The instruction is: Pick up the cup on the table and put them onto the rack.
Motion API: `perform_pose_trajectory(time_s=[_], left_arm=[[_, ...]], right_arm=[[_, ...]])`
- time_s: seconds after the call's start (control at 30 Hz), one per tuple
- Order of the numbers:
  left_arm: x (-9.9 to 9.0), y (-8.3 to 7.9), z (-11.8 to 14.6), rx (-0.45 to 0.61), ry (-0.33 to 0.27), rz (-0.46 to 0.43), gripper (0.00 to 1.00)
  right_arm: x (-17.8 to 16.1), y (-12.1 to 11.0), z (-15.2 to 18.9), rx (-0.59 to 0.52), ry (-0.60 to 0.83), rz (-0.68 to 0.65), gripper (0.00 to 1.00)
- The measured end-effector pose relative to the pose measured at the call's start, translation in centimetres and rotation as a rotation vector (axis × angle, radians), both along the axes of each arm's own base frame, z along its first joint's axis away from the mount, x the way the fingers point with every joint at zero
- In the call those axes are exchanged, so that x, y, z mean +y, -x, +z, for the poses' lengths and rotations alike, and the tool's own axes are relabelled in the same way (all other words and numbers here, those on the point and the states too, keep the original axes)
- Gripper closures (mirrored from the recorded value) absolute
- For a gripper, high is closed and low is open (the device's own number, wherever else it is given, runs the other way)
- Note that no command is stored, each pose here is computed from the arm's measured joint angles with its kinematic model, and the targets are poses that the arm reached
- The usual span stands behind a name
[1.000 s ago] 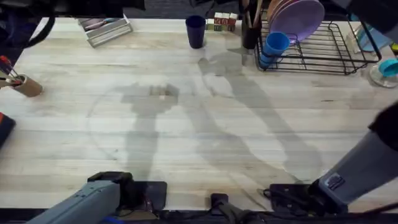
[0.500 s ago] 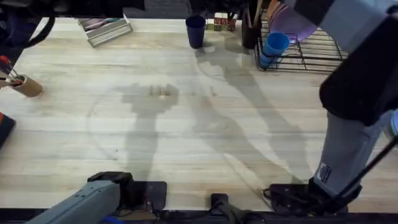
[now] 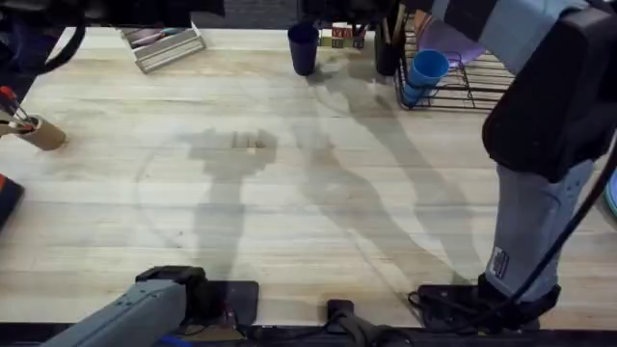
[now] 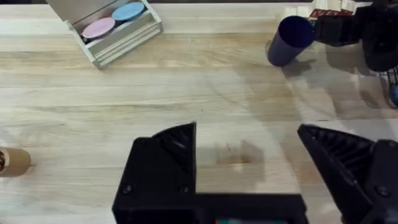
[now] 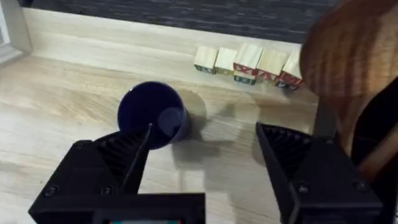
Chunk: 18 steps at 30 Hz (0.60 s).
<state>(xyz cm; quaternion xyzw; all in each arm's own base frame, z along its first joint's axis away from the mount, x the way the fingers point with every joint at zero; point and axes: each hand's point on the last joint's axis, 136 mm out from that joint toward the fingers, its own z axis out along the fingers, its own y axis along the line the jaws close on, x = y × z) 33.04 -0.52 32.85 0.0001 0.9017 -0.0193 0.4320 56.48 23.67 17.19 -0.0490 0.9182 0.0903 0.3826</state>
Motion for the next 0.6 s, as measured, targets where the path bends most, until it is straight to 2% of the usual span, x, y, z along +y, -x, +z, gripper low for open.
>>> perform_pose_trajectory(time_s=[0.3, 0.6], left_arm=[[0.0, -0.2, -0.3, 0.011, 0.0, 0.0, 0.007], [0.0, -1.1, -1.0, 0.027, 0.002, -0.002, 0.007]], right_arm=[[0.7, -0.5, 0.2, -0.022, -0.024, -0.005, 0.005], [1.1, -0.8, -4.2, 0.042, -0.005, -0.011, 0.006]])
